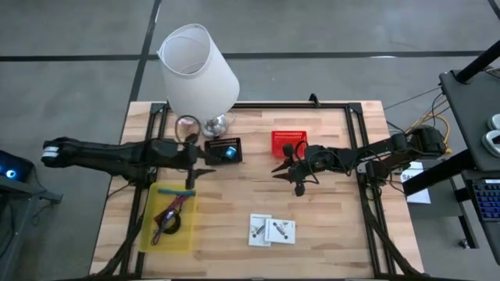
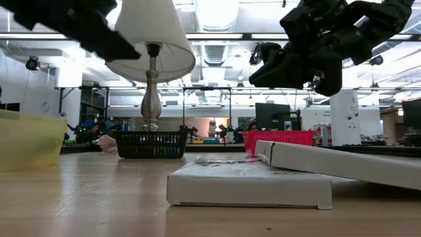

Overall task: Pick and place items into bin
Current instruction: Put the right card reader box into the red bin

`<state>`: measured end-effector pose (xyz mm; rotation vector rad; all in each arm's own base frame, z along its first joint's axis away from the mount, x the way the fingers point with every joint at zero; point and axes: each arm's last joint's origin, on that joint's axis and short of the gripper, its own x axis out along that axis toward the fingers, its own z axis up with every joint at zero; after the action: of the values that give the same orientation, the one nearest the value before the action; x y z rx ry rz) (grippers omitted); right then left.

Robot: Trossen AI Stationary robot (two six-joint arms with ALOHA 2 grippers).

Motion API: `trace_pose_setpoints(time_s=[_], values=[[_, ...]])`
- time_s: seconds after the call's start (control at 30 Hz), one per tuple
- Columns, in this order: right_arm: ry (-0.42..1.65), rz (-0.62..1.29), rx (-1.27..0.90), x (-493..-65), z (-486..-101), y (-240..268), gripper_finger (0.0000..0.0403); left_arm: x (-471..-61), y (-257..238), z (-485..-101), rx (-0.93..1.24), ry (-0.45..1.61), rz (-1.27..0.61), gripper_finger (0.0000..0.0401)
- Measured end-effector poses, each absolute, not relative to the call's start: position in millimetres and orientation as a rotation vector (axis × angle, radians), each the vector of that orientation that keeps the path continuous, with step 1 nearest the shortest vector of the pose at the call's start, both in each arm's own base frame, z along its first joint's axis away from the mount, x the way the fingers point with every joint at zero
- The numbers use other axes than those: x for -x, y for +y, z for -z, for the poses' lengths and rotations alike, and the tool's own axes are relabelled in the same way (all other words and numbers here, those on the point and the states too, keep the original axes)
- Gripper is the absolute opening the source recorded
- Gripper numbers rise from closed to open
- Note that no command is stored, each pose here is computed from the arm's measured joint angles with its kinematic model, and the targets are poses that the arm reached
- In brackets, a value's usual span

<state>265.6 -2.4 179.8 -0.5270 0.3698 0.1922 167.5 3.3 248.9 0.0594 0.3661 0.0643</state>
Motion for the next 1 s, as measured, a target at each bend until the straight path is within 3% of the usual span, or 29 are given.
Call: trace_pose_setpoints(time_s=[0.37, 1.0], values=[[0.372, -0.192, 0.524, -265.5, -179.6, -2.4, 0.0068, -138.2, 3.3, -216.6, -0.151, 0.193, -0.143, 0.0184], [0.377, -0.183, 0.474, -265.5, -179.5, -2.4, 0.0068, -122.4, 2.1, -161.7, -0.185, 0.132, -0.106, 0.0184]])
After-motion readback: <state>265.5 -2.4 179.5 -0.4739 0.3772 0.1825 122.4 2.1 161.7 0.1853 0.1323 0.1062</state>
